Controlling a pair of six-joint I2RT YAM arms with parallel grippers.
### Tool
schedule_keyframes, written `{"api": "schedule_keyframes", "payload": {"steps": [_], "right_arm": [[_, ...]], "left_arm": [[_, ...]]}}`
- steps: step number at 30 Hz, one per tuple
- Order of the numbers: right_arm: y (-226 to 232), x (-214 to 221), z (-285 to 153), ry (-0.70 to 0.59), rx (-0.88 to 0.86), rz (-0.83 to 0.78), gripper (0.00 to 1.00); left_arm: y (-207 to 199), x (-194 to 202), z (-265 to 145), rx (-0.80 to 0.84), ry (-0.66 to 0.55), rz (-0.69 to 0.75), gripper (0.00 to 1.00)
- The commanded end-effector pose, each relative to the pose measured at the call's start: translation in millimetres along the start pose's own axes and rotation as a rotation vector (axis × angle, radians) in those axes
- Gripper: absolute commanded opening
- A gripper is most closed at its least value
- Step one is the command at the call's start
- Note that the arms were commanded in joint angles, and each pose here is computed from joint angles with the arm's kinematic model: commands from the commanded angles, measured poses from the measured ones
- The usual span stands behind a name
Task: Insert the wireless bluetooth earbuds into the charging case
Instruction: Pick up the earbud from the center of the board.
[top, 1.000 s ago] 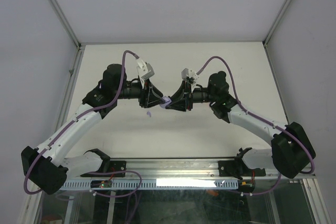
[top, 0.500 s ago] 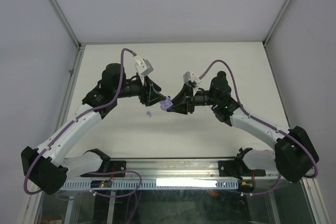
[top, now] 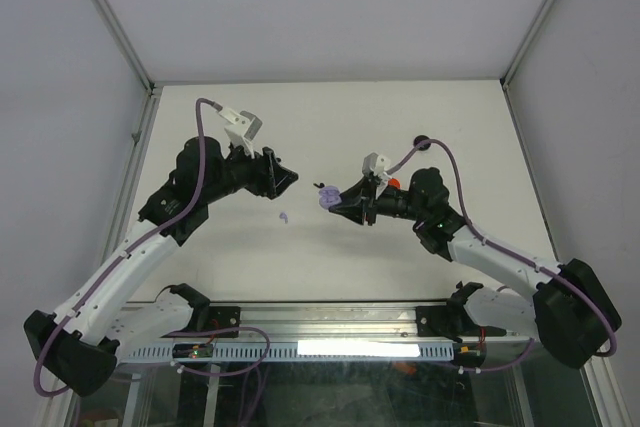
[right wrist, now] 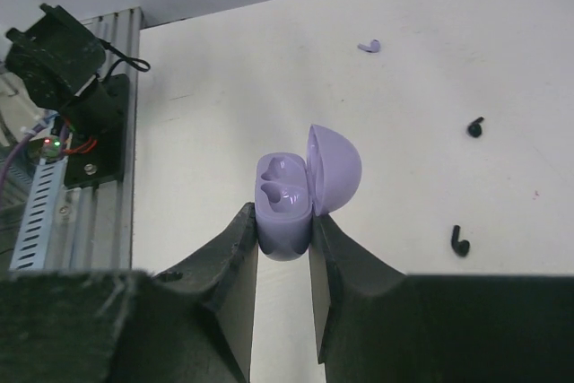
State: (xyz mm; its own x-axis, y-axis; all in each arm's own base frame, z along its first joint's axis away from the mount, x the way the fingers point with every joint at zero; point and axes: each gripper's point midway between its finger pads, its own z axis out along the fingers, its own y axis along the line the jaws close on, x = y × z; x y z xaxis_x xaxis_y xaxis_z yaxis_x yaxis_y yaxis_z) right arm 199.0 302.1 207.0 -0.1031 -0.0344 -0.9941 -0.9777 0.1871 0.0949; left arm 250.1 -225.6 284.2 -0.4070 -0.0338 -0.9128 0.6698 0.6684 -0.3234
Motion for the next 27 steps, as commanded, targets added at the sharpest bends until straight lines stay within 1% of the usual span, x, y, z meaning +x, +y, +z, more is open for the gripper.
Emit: {"api": "schedule_keyframes", "payload": {"steps": [1, 6, 12, 16, 20, 22, 27], "right_arm": [[-17, -26, -8, -0.103, 0.128, -0.138, 0.00], [-22, -22, -13, -0.108, 0.176, -0.160, 0.00], [-27, -20, -21, -0.109, 0.229, -0.176, 0.00], [-25, -21, -24, -0.122, 0.233, -0.179, 0.00], [-22, -21, -27, -0.130, 0.235, -0.180, 0.00], [-22, -21, -29, -0.135, 0.238, -0.181, 0.00], [-21, -21, -29, -0.137, 0.235, -0.179, 0.00]], "left_arm": [[34, 33, -4, -0.215, 0.072, -0.193, 0.63], [53, 70, -1, -0.342, 0.190, -0.307, 0.60], [77, 96, 3, -0.477, 0.270, -0.350, 0.59], [95, 109, 6, -0.565, 0.316, -0.339, 0.58], [124, 113, 4, -0.698, 0.363, -0.278, 0.58], [143, 118, 2, -0.759, 0.396, -0.264, 0.56], [194, 118, -10, -0.886, 0.448, -0.252, 0.56]]}}
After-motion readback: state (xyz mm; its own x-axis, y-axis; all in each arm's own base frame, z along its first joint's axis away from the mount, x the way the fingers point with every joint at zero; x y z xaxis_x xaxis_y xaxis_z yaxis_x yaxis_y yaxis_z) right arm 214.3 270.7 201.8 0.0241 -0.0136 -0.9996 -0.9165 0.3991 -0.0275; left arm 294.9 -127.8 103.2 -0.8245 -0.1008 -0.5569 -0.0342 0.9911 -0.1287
